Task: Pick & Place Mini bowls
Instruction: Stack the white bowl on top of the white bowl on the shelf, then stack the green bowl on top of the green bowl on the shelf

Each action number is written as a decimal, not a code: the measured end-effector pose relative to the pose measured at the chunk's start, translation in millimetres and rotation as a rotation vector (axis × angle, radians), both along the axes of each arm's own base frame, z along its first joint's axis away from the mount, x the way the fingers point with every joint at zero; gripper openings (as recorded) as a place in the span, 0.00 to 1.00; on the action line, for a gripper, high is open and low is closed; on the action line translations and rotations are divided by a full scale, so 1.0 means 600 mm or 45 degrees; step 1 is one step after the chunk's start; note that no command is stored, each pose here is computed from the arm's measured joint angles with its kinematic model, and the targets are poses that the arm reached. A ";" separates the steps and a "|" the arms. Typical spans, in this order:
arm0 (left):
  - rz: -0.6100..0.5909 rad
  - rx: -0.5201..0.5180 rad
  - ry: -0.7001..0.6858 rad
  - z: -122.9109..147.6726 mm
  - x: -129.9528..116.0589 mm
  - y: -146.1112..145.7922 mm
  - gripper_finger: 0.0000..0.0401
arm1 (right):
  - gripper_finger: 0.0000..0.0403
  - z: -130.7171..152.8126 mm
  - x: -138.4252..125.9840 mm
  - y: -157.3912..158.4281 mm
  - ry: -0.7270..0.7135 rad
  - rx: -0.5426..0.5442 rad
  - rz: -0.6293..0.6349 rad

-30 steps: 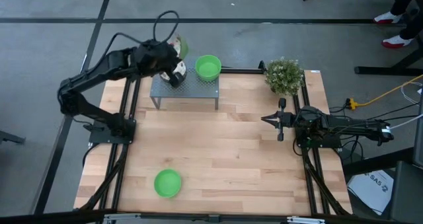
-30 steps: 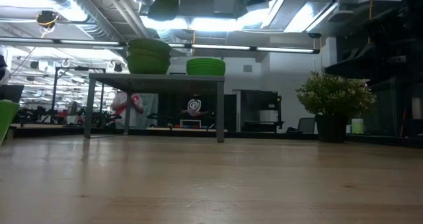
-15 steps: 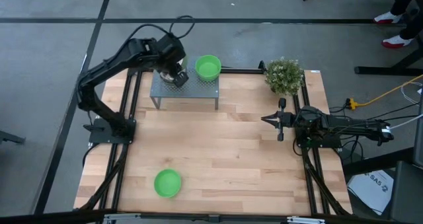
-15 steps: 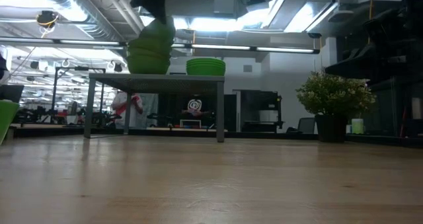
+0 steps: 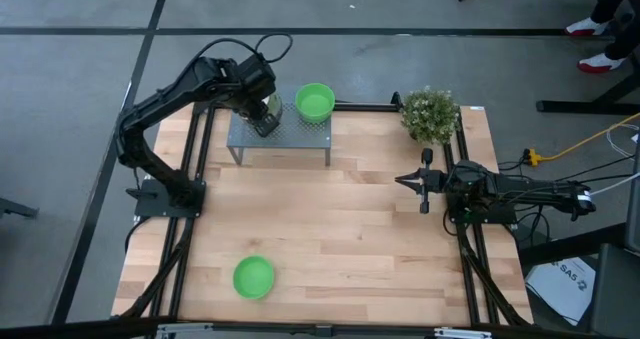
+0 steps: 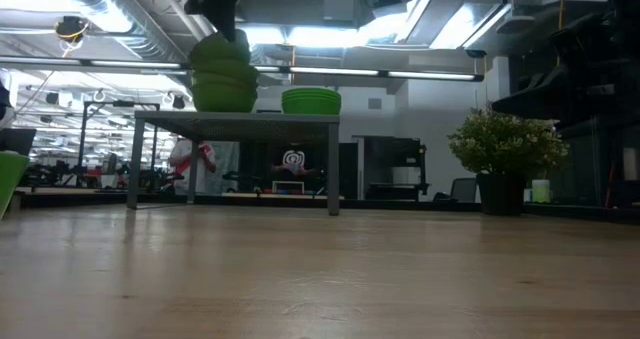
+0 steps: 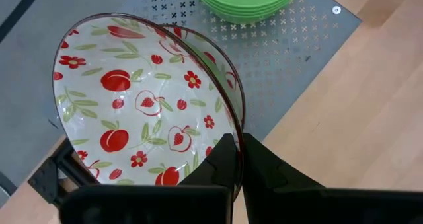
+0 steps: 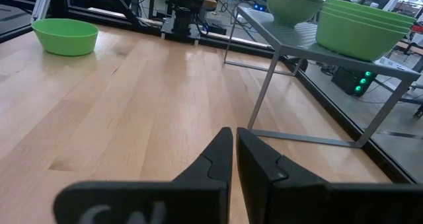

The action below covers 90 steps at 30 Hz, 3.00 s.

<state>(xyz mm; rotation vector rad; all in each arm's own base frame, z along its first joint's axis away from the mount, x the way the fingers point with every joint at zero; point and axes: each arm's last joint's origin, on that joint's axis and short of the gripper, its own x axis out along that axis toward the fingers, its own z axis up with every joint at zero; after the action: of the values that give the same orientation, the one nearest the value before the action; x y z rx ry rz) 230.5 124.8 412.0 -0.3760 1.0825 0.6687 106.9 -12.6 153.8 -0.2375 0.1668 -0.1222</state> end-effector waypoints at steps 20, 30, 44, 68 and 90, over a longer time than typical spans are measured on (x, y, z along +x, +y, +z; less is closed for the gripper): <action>0.025 0.068 0.006 0.000 0.005 0.005 0.05 | 0.06 0.000 0.000 0.000 0.000 0.000 0.000; 0.038 0.084 0.036 -0.008 0.013 0.011 0.10 | 0.06 0.000 0.000 0.000 0.001 0.000 0.000; -0.001 0.033 0.063 -0.025 0.034 0.020 0.12 | 0.06 0.000 0.000 0.000 0.000 0.000 0.000; -0.406 -0.065 -0.379 0.070 0.020 -0.093 0.29 | 0.06 0.000 0.000 0.000 0.000 0.000 0.000; -0.772 -0.356 -0.327 0.064 0.021 -0.299 0.33 | 0.06 0.000 0.000 0.000 0.000 0.000 0.000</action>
<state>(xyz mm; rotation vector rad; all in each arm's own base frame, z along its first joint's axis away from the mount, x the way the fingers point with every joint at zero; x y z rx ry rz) 243.1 -54.5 450.3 -0.3371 0.9747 -0.0709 106.9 -12.6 153.8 -0.2375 0.1671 -0.1222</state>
